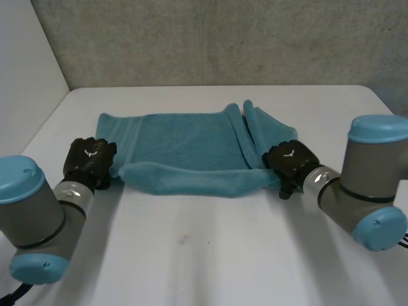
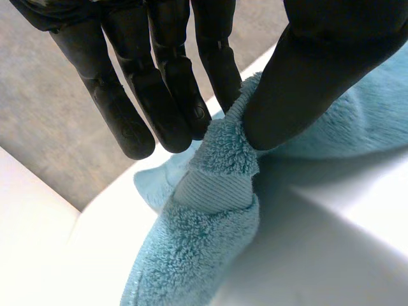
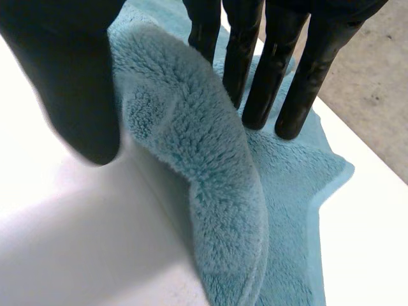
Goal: Fold the laundry
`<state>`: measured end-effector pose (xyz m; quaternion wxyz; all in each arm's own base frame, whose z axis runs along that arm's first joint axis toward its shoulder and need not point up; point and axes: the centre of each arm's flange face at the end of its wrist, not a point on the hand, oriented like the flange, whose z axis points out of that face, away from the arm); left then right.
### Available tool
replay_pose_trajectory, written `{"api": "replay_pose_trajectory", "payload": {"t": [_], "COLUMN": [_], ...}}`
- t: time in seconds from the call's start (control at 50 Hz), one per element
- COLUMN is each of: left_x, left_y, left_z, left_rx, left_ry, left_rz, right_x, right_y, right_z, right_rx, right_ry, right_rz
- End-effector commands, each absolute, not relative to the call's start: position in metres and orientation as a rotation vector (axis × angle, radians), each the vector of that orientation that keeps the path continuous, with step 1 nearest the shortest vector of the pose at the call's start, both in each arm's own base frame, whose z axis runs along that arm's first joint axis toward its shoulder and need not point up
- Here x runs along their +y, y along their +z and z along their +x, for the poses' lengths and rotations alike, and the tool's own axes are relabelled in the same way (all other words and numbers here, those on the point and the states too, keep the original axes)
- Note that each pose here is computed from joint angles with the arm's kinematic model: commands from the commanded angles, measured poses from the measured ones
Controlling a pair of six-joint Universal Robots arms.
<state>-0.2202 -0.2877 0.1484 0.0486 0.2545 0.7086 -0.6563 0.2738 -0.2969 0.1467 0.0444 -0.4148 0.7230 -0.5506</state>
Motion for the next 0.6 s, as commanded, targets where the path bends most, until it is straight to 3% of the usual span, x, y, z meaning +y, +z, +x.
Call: {"api": "replay_pose_trajectory", "payload": {"t": [0.02,0.16,0.34,0.44,0.54,0.6], "left_x": [-0.273,-0.275,-0.274,-0.271,-0.268,-0.268], "left_y": [0.161,0.186,0.209,0.216,0.216,0.215], "left_z": [-0.214,-0.205,-0.197,-0.194,-0.193,-0.194], "left_rx": [2.191,2.131,2.067,2.044,2.048,2.05], "left_ry": [-1.964,-2.018,-2.08,-2.098,-2.096,-2.095], "left_rz": [0.781,0.722,0.666,0.65,0.649,0.652], "right_x": [-0.302,-0.314,-0.321,-0.318,-0.324,-0.325], "right_y": [0.192,0.219,0.211,0.196,0.148,0.143], "right_z": [0.245,0.2,0.169,0.163,0.163,0.163], "right_rx": [2.245,2.276,2.311,2.34,2.408,2.405], "right_ry": [-1.737,-1.744,-1.657,-1.569,-1.35,-1.322], "right_rz": [-0.933,-0.66,-0.667,-0.62,-0.464,-0.423]}}
